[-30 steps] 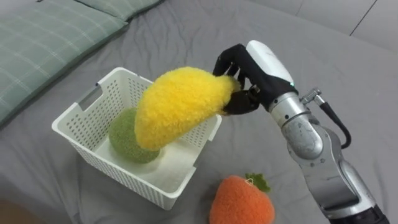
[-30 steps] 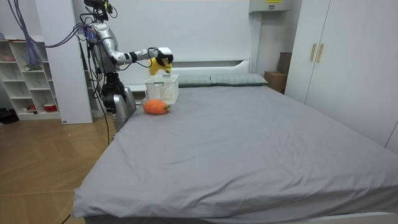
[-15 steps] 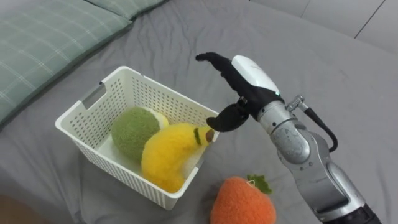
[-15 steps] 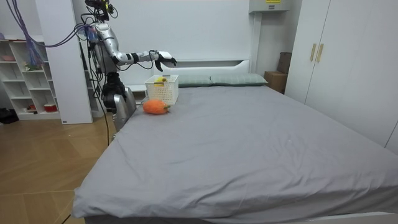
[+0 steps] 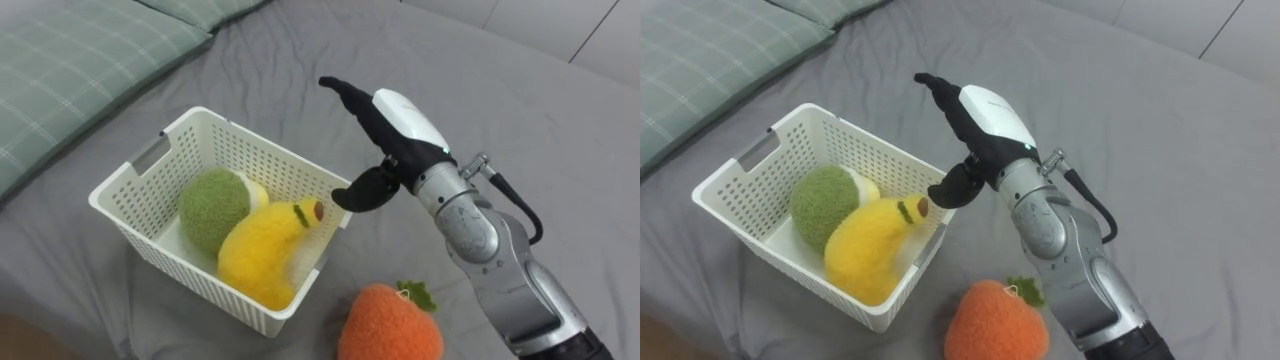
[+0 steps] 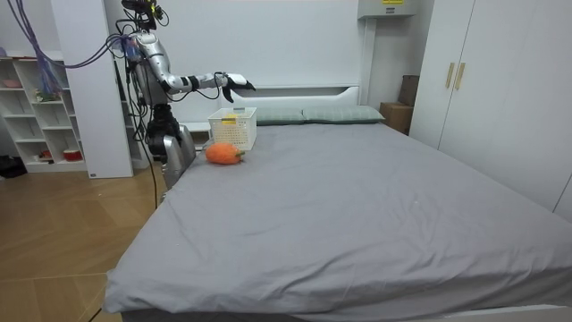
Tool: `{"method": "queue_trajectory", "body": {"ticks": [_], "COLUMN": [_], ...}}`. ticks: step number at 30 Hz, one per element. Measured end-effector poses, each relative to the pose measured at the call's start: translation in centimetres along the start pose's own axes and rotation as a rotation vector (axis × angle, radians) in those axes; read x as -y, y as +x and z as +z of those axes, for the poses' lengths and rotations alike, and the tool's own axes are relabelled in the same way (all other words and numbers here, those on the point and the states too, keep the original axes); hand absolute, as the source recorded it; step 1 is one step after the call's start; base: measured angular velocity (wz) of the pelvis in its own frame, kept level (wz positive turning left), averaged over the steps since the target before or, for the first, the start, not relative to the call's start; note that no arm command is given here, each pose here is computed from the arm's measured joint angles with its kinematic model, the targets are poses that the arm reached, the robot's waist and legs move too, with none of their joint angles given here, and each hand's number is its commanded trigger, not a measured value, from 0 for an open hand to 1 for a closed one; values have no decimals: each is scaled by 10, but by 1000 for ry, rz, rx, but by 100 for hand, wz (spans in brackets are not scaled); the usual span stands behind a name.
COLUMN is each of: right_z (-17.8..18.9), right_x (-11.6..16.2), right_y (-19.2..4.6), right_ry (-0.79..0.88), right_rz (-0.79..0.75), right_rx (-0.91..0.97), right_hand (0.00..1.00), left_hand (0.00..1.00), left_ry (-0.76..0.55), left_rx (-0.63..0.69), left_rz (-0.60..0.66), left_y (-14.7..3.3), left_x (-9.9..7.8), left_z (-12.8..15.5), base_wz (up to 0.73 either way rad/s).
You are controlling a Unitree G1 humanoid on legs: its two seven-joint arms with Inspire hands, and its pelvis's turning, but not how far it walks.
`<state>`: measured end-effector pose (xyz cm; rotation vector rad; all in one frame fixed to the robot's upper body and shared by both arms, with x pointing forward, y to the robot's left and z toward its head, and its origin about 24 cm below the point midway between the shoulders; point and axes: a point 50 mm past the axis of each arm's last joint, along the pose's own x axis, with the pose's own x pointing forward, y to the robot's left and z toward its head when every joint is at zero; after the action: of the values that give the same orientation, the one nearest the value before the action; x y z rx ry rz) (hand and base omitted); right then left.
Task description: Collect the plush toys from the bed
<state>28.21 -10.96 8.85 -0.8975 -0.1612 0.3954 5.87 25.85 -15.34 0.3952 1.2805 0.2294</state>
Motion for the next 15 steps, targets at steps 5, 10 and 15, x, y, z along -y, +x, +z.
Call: {"method": "queue_trajectory", "body": {"ticks": [5,10,15], "right_z": [0,0,-1], "right_x": [0,0,2], "right_y": [0,0,0], "right_ry": [0,0,-3], "right_rz": [-1,-2,-3], "right_rx": [0,-1,-4], "right_hand": [0,0,0], "left_hand": [0,0,0], "left_ry": [0,0,-15], "left_rx": [0,0,-2], "left_rz": [0,-2,4], "left_y": [0,0,0], "left_x": [0,0,-2], "left_z": [0,0,0], "base_wz": [0,0,0]}}
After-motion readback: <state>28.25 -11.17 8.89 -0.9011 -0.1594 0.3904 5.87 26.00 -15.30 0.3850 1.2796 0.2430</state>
